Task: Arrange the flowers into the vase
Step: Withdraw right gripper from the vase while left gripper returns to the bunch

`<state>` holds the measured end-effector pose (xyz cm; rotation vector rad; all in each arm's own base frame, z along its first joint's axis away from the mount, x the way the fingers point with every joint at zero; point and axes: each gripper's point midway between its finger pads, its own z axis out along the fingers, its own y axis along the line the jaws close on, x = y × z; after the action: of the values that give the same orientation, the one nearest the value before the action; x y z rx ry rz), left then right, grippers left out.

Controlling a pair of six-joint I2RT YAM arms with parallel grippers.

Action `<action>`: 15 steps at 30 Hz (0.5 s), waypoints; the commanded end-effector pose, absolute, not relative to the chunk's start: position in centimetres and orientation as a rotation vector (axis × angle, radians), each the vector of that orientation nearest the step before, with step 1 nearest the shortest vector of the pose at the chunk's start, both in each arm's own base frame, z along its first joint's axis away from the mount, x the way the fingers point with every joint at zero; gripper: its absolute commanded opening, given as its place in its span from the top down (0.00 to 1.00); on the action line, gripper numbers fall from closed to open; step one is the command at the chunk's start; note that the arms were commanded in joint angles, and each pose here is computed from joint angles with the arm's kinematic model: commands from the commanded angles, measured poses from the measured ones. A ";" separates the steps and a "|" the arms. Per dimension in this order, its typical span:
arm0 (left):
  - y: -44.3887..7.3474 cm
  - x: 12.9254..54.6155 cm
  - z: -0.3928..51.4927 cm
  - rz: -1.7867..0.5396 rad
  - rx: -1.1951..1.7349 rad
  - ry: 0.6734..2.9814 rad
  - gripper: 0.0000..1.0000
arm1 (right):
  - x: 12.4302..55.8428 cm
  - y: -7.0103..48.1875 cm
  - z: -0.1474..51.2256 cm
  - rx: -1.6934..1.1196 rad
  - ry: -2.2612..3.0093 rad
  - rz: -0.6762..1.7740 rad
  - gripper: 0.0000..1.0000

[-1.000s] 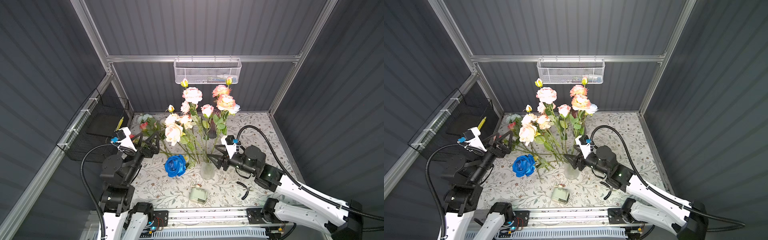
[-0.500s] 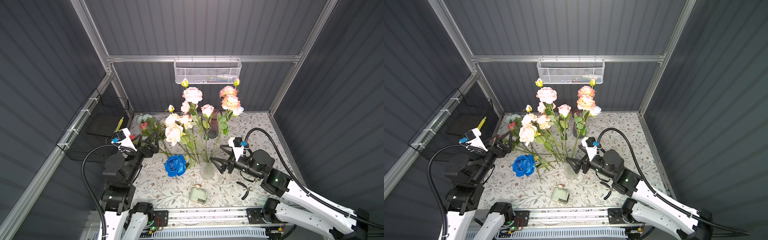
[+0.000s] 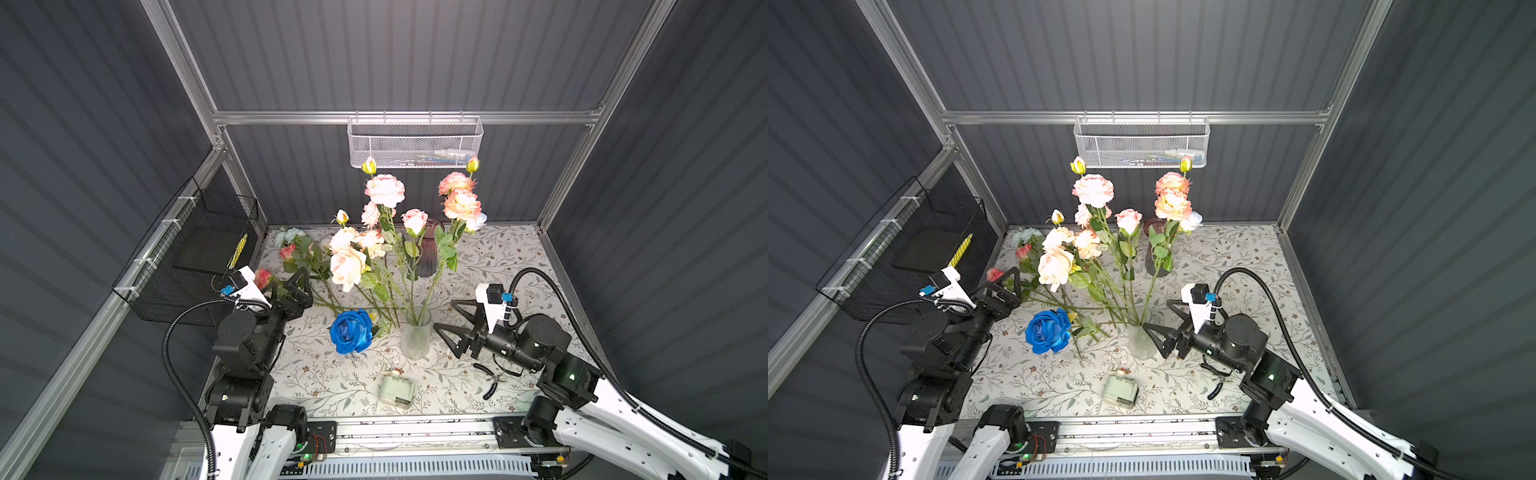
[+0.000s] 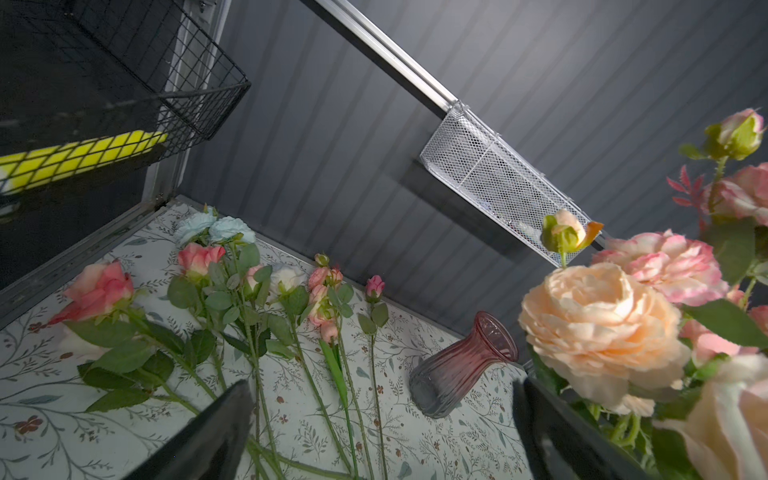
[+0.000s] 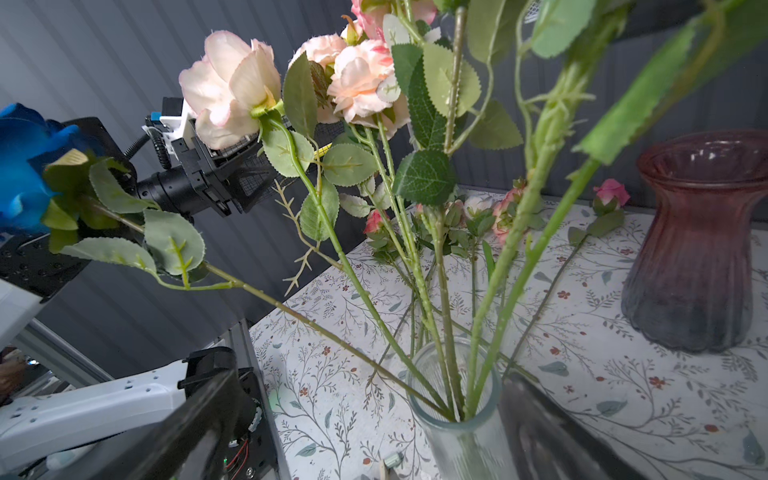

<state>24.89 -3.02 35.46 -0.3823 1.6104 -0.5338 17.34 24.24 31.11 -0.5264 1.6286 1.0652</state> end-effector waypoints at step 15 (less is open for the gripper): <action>-5.7 30.3 19.5 -0.626 -0.603 2.062 0.37 | 16.7 21.2 24.7 -0.401 1.797 1.023 0.14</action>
<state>29.48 -4.41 21.85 -0.5851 1.9999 -0.5569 16.44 21.75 26.15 -0.4244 1.7541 1.0599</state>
